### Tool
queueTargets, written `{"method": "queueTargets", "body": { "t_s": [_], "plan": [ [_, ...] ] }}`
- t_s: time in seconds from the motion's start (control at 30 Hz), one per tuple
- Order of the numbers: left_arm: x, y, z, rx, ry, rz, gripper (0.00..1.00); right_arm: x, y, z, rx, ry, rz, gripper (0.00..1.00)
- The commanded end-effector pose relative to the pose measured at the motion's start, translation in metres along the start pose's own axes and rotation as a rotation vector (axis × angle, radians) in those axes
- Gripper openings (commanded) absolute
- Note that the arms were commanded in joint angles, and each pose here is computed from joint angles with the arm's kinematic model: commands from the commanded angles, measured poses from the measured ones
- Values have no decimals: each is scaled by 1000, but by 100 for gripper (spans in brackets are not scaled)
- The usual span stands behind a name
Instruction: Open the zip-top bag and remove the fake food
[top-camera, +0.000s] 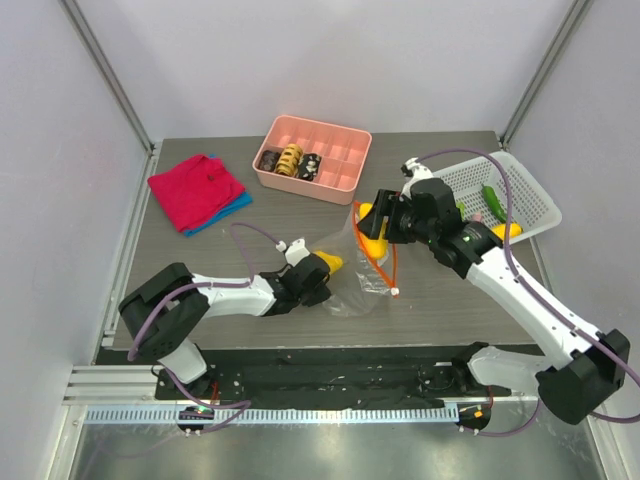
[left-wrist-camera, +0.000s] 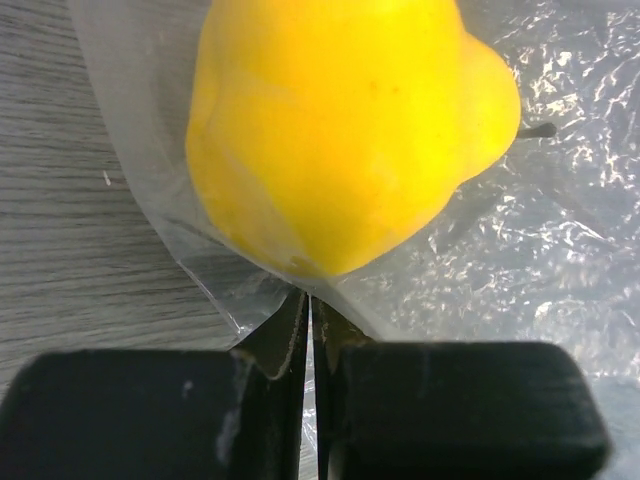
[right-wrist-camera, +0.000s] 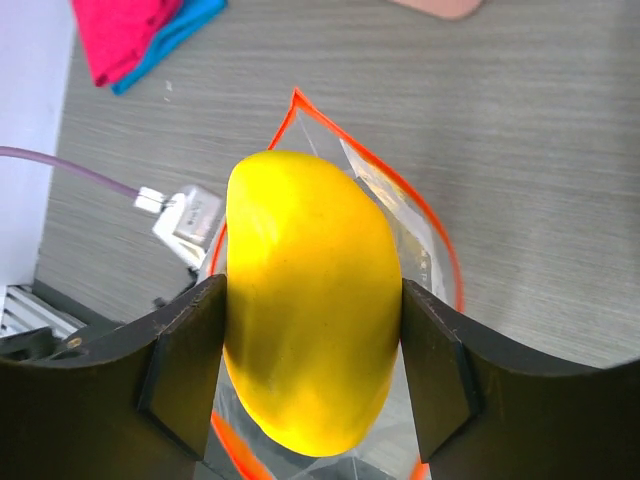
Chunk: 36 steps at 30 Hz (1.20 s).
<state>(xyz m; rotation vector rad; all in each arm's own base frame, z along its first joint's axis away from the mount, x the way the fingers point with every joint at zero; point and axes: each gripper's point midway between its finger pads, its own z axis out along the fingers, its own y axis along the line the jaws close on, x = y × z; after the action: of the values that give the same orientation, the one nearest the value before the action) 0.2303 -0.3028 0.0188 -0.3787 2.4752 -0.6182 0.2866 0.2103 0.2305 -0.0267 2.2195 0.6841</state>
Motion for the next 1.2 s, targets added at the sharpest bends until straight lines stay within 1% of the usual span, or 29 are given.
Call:
{"method": "queueTargets", "body": {
  "t_s": [0.0,0.07,0.1,0.3,0.33,0.4,0.43,0.5,0.53,0.57,0.63,0.67,0.73,0.77,0.8,0.83,0.87,0.93,0.97,1.03,1.1,1.13,1.17],
  "plan": [
    [20,53,7,-170,59,64,4,-41,7,-26,14,-172,-7,1],
    [19,52,6,-169,55,65,4,-50,-5,-33,85,-210,-36,1],
    [19,53,5,-171,54,66,4,-61,-23,-37,176,-257,-32,1],
    [19,56,5,-181,58,75,4,-100,-87,-43,467,-358,-56,1],
    [19,55,5,-179,57,75,4,-111,-108,-45,552,-383,-38,1],
    [20,57,5,-184,60,81,4,-121,-132,-44,622,-394,-20,1],
    [19,56,5,-182,59,80,4,-132,-152,-48,672,-415,6,1],
    [19,57,4,-191,60,89,4,-134,-183,-41,760,-391,38,1],
    [18,59,4,-196,56,94,4,-140,-193,-42,785,-404,59,1],
    [17,58,4,-197,54,97,4,-138,-220,-39,854,-380,89,1],
    [17,61,2,-211,55,112,4,-141,-242,-38,905,-381,115,3],
    [16,62,2,-214,54,112,4,-140,-261,-41,952,-369,134,9],
    [13,65,1,-219,51,109,4,-136,-283,-35,997,-331,135,19],
    [13,65,0,-213,55,99,4,-135,-286,-29,998,-319,126,32],
    [15,69,0,-215,66,92,4,-131,-307,-31,1033,-299,153,41],
    [14,68,1,-204,68,81,4,-134,-308,-31,1031,-289,160,50],
    [12,69,0,-205,74,68,4,-134,-309,-31,1035,-274,153,63],
    [8,71,0,-210,69,67,4,-128,-305,-31,1034,-247,156,74],
    [5,74,-2,-215,66,66,4,-125,-300,-30,1028,-242,156,85],
    [1,77,-3,-226,63,63,4,-117,-276,-24,978,-227,123,90],
    [-9,80,-6,-235,45,59,4,-110,-259,-21,953,-218,94,92],
    [-14,81,-8,-242,33,67,4,-109,-243,-24,934,-231,73,93],
    [-16,87,-14,-271,27,84,5,-108,-237,-27,938,-236,57,93]
  ]
}}
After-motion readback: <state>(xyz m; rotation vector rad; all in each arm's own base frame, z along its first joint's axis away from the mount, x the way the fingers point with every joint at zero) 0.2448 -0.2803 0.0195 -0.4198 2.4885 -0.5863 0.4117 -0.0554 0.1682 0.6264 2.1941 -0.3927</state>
